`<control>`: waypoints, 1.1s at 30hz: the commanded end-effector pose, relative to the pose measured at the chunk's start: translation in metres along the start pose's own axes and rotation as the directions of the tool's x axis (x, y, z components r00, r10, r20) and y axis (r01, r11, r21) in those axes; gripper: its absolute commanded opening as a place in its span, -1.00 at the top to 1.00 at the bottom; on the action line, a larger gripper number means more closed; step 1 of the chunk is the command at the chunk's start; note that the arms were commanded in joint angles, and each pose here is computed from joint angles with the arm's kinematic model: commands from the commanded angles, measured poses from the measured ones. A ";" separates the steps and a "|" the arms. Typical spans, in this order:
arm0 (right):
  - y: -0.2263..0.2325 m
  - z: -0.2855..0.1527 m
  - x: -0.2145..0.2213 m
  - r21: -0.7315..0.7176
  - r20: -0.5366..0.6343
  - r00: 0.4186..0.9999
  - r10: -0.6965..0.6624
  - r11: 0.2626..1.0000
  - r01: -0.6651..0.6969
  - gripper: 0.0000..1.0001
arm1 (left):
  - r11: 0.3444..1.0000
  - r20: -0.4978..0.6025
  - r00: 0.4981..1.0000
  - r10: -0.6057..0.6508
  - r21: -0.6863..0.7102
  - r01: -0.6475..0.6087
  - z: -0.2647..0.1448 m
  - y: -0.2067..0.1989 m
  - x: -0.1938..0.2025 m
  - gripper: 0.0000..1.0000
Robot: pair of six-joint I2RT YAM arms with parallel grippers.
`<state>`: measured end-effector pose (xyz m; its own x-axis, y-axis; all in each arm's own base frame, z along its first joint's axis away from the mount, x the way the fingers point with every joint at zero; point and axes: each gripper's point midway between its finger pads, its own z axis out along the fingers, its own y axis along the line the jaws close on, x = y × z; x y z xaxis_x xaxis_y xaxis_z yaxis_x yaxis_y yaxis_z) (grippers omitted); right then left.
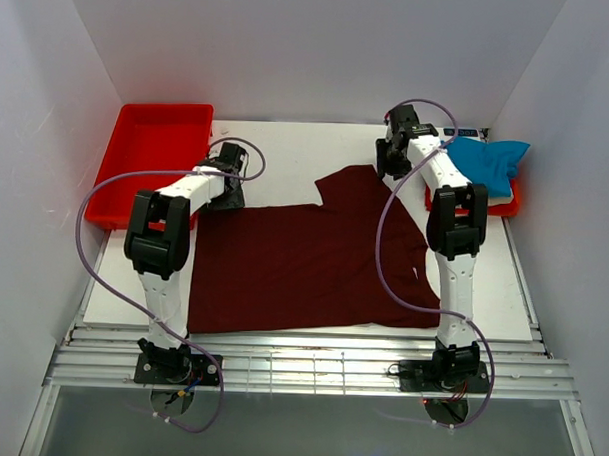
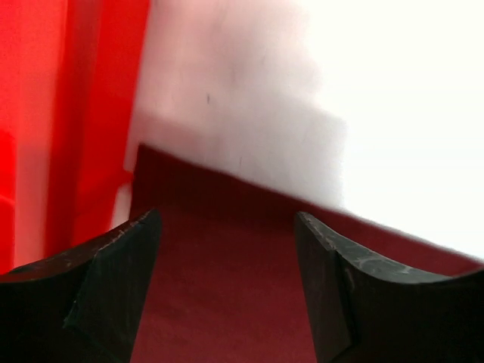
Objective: Fold and stack the t-shirts
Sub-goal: Fold the tshirt
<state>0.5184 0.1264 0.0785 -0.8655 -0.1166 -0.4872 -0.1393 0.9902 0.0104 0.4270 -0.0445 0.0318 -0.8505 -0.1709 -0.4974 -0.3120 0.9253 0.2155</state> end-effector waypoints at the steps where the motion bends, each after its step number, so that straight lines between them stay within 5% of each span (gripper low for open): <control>1: 0.000 0.002 -0.053 -0.126 0.144 0.989 -0.030 0.991 0.048 -0.04 | 1.000 0.137 0.991 -0.003 0.024 -0.001 -0.012 -0.003 -0.043 -0.61; 11: -0.011 0.032 -0.074 -0.190 0.238 0.971 0.002 0.981 0.044 -0.14 | 0.999 0.192 0.981 0.012 -0.043 -0.003 -0.003 0.004 -0.080 -0.60; 19: -0.002 0.067 -0.053 -0.257 0.176 0.984 0.021 0.966 0.025 -0.19 | 0.996 0.059 0.997 -0.056 0.068 0.052 0.012 0.010 -0.039 -0.57; 33: 0.009 0.090 -0.016 -0.302 0.071 0.997 0.015 0.953 0.007 -0.15 | 0.994 0.059 0.997 -0.050 0.099 0.044 0.011 0.016 -0.025 -0.57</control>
<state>0.5899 0.1387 0.0337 -0.7874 -0.0829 -0.6108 -0.2804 0.9306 0.2353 0.4551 -0.0330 0.0262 -0.8185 -0.1874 -0.5430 -0.2866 0.9525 0.1032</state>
